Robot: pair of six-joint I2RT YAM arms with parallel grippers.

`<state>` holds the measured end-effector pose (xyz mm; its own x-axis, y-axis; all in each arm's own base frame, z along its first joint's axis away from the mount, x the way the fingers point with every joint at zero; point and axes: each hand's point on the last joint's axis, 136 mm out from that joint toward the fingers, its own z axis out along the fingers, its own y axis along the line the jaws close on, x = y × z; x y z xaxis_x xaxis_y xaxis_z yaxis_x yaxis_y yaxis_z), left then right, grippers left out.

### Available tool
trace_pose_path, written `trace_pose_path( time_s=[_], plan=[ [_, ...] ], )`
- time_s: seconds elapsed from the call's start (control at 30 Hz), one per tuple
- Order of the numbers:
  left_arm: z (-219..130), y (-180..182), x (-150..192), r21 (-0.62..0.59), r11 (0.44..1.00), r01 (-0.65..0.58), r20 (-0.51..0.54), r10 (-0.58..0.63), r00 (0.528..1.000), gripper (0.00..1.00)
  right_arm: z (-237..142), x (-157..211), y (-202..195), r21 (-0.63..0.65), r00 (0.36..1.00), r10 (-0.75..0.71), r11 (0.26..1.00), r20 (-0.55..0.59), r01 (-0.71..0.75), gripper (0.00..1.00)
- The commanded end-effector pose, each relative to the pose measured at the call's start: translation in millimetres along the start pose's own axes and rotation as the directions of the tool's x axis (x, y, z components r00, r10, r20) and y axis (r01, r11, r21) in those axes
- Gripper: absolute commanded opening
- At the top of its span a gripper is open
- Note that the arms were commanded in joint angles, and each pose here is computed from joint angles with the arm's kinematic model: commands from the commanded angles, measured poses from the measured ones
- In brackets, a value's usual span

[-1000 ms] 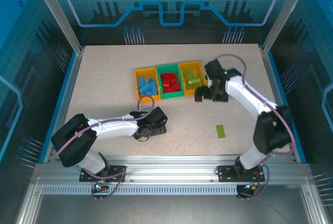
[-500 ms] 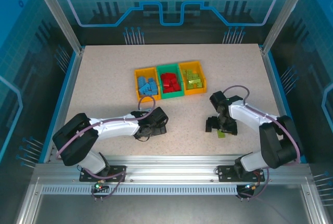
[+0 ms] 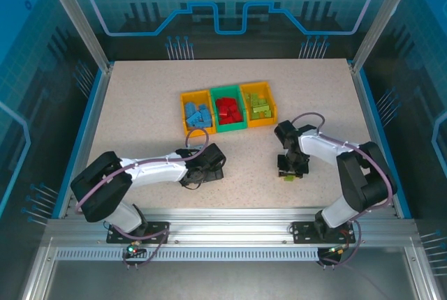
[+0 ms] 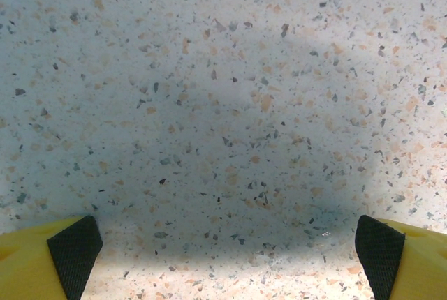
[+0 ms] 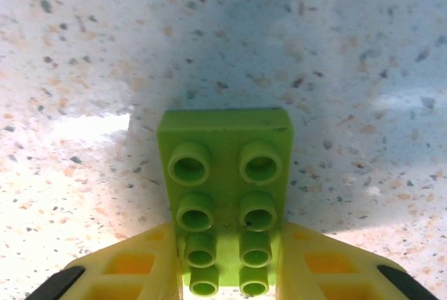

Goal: Sort the legos into containers by color

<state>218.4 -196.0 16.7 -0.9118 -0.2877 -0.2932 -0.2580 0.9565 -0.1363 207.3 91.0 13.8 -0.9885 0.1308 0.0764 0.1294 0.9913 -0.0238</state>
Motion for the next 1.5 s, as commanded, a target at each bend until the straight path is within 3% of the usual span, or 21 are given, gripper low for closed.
trace_pose_path(
  time_s=[0.0, 0.3, 0.5, 0.7, 0.83, 0.93, 0.97, 1.1, 1.2, 1.3, 1.47],
  plan=[
    [2.5, -12.3, 2.6, 0.027, 1.000, -0.005, -0.020, 0.006, 1.000, 0.99, -16.0, -32.9, 29.9, -0.045, 0.995, -0.043, 0.998, 0.094, 0.047, 0.29],
    [0.6, -9.5, 2.8, 0.017, 1.000, -0.004, -0.020, 0.005, 1.000, 0.99, -111.4, -143.0, 92.2, -0.128, 0.942, -0.110, 0.979, 0.316, 0.157, 0.30],
    [-3.1, -4.9, 2.2, 0.013, 1.000, 0.002, -0.010, -0.002, 1.000, 0.99, -121.5, -212.4, 114.6, -0.135, 0.936, -0.109, 0.977, 0.336, 0.162, 0.31],
    [-6.0, -0.4, 2.5, 0.011, 1.000, 0.009, -0.003, -0.009, 1.000, 0.99, -115.4, -250.6, 117.5, -0.110, 0.934, -0.103, 0.983, 0.341, 0.148, 0.39],
    [-5.5, 1.4, 2.9, 0.007, 1.000, 0.010, -0.003, -0.010, 1.000, 0.99, -118.5, -257.0, 115.9, -0.131, 0.933, -0.087, 0.981, 0.351, 0.141, 0.52],
    [-5.7, 0.7, 2.1, 0.011, 1.000, 0.014, 0.000, -0.014, 1.000, 0.99, -130.1, -252.2, 116.7, -0.151, 0.920, -0.093, 0.975, 0.380, 0.161, 0.87],
    [-6.2, 0.3, 1.5, 0.013, 1.000, 0.016, 0.003, -0.016, 1.000, 0.99, -133.7, -249.0, 115.0, -0.152, 0.916, -0.097, 0.974, 0.390, 0.168, 0.91],
    [-10.4, 1.6, -1.7, 0.015, 1.000, 0.019, 0.020, -0.019, 1.000, 0.99, -153.1, -232.5, 100.4, -0.129, 0.874, -0.117, 0.971, 0.472, 0.200, 0.96],
    [-19.2, 8.8, -9.7, -0.003, 1.000, 0.018, 0.067, -0.018, 0.998, 0.99, -168.4, -220.8, 75.4, -0.066, 0.806, -0.134, 0.976, 0.576, 0.210, 0.99],
    [-37.2, 21.5, -25.9, -0.031, 0.999, 0.009, 0.157, -0.004, 0.988, 0.99, -178.5, -212.4, 33.5, 0.017, 0.705, -0.125, 0.987, 0.698, 0.158, 1.00],
    [-81.7, 54.9, -68.3, -0.079, 0.997, 0.006, 0.365, 0.023, 0.931, 0.99, -166.2, -197.3, -41.8, 0.015, 0.590, -0.014, 1.000, 0.807, 0.005, 1.00]
  ],
)
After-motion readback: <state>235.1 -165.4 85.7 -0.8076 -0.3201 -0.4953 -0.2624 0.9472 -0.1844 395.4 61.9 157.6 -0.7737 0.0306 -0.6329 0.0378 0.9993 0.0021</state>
